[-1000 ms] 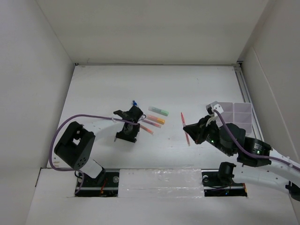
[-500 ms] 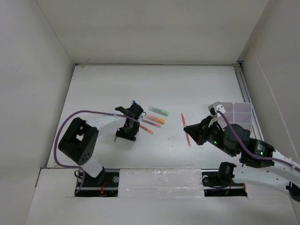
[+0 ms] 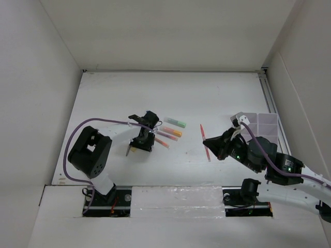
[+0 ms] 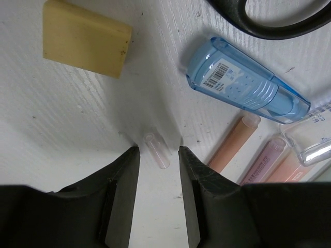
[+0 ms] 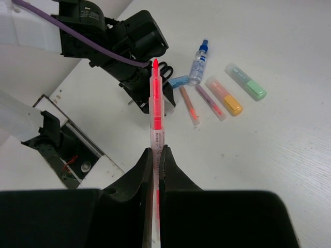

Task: Sort the stationery into containers
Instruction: Grab a piece of stationery with the left arm, then cap the pen

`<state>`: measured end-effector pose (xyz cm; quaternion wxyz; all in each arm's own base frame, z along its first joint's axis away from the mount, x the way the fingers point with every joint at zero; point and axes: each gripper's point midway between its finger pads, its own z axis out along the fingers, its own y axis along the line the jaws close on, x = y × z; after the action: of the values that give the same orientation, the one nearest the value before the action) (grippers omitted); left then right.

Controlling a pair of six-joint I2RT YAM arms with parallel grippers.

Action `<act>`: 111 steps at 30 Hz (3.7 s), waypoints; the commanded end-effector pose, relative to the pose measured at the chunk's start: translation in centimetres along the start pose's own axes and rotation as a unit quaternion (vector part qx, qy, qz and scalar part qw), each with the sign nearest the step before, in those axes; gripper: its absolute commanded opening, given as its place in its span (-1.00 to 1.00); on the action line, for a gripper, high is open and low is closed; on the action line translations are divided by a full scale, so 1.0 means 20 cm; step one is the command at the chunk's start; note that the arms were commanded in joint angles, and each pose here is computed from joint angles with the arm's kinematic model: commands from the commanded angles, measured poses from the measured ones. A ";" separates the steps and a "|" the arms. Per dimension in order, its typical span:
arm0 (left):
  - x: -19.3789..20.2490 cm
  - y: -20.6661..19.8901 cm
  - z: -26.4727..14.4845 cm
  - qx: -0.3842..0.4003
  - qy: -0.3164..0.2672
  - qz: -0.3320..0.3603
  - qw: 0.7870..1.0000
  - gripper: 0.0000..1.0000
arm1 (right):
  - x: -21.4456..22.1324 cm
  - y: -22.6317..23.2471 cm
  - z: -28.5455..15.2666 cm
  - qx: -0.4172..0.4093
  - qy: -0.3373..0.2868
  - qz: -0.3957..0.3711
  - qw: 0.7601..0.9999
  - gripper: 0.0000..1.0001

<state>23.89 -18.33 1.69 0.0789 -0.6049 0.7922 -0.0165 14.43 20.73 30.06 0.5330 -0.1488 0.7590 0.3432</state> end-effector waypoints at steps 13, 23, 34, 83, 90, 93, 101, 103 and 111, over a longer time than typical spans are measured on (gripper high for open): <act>-0.11 0.19 0.17 -0.060 -0.012 0.032 0.998 -1.00 | -0.08 0.05 -0.03 -0.027 -0.032 0.008 0.999 -1.00; -0.14 -0.31 -0.34 0.180 -0.080 0.217 0.956 -1.00 | -0.02 0.07 0.03 -0.027 -0.004 -0.006 1.000 -1.00; 0.05 -0.53 -1.04 0.459 -0.002 0.414 0.786 -1.00 | 0.16 0.29 0.15 -0.130 0.050 0.021 0.990 -1.00; 0.06 -0.28 -1.67 0.667 -0.050 0.471 0.575 -1.00 | 0.03 0.45 0.48 -0.242 -0.032 0.154 0.957 -1.00; 0.09 -0.26 -1.67 0.671 -0.036 0.480 0.565 -1.00 | 0.04 0.44 0.52 -0.234 -0.035 0.142 0.961 -1.00; 0.09 -0.26 -1.67 0.671 -0.036 0.480 0.565 -1.00 | 0.04 0.43 0.57 -0.226 -0.031 0.142 0.963 -1.00; 0.07 -0.27 -1.66 0.663 -0.048 0.477 0.574 -1.00 | 0.03 0.38 0.60 -0.217 -0.037 0.137 0.966 -1.00; 0.07 -0.27 -1.65 0.660 -0.046 0.478 0.577 -1.00 | 0.03 0.38 0.60 -0.217 -0.038 0.133 0.966 -1.00; 0.08 -0.26 -1.64 0.662 -0.039 0.483 0.573 -1.00 | -0.02 0.37 0.63 -0.219 -0.048 0.132 0.966 -1.00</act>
<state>24.05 -23.47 33.10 0.4678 0.0737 0.7506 -0.4608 18.66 34.31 26.47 0.4368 -0.1370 0.6999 0.5483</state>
